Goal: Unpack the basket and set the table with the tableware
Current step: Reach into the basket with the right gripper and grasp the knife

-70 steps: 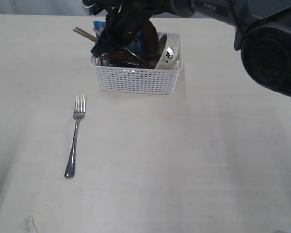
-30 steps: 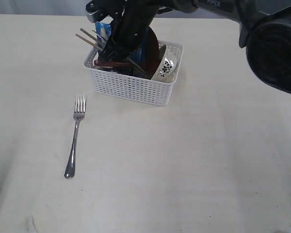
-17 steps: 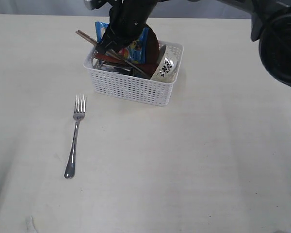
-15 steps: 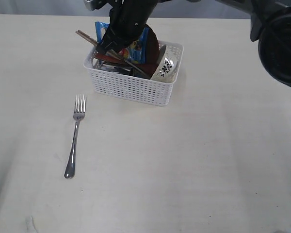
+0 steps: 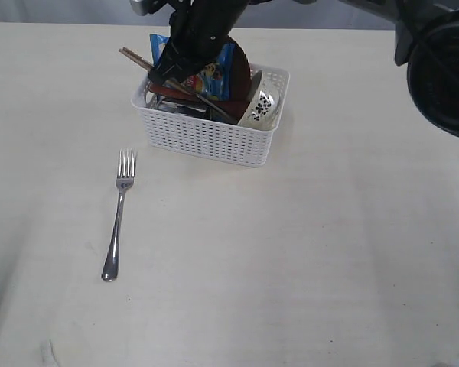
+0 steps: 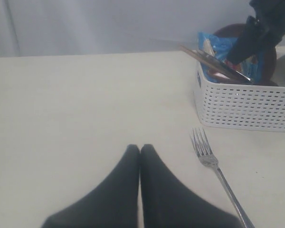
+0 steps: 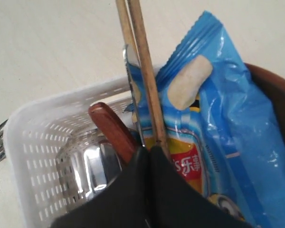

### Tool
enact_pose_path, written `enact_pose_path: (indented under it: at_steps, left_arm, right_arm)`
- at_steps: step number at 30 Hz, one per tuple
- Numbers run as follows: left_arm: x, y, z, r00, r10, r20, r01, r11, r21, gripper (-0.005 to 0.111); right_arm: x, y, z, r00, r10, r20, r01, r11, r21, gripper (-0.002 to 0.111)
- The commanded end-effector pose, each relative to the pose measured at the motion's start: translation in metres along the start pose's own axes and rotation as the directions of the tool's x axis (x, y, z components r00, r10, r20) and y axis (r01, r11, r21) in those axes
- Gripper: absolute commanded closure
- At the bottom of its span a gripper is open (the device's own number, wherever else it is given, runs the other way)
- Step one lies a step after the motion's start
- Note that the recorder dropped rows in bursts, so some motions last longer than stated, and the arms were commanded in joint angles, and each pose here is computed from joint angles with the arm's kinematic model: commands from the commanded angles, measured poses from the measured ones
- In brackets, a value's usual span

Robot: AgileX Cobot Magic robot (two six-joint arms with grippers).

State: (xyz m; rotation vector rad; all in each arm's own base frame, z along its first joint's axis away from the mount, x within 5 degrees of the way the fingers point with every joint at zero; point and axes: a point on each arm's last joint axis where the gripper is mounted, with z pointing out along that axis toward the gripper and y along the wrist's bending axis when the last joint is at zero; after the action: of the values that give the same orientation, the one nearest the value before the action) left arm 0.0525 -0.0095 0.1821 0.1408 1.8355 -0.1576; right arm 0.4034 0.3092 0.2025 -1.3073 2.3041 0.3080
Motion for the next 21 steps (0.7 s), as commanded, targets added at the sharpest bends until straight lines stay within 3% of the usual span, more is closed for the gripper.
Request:
enact_pose_path:
  at_steps: [1, 3, 4, 14, 21]
  left_arm:
    - [0.000, 0.000, 0.000, 1.000, 0.006, 0.010, -0.006, 1.000, 0.003, 0.107]
    - [0.000, 0.000, 0.000, 1.000, 0.006, 0.010, -0.006, 1.000, 0.003, 0.107]
    - [0.000, 0.000, 0.000, 1.000, 0.006, 0.010, -0.006, 1.000, 0.003, 0.107]
    - [0.000, 0.000, 0.000, 1.000, 0.006, 0.010, -0.006, 1.000, 0.003, 0.107]
    - [0.000, 0.000, 0.000, 1.000, 0.006, 0.010, -0.006, 1.000, 0.003, 0.107]
  right_arm:
    - [0.005, -0.001, 0.012, 1.000, 0.002, -0.014, -0.002, 1.000, -0.014, 0.085]
    - [0.004, -0.001, 0.013, 1.000, 0.004, -0.009, -0.004, 1.000, -0.013, 0.071]
    - [0.004, -0.002, 0.013, 1.000, 0.003, -0.006, -0.003, 1.000, -0.009, 0.071]
    - [0.009, -0.003, 0.026, 1.000, 0.006, -0.018, -0.006, 1.000, -0.009, 0.107]
    - [0.004, -0.003, 0.015, 1.000, -0.015, 0.003, 0.015, 1.000, 0.004, 0.109]
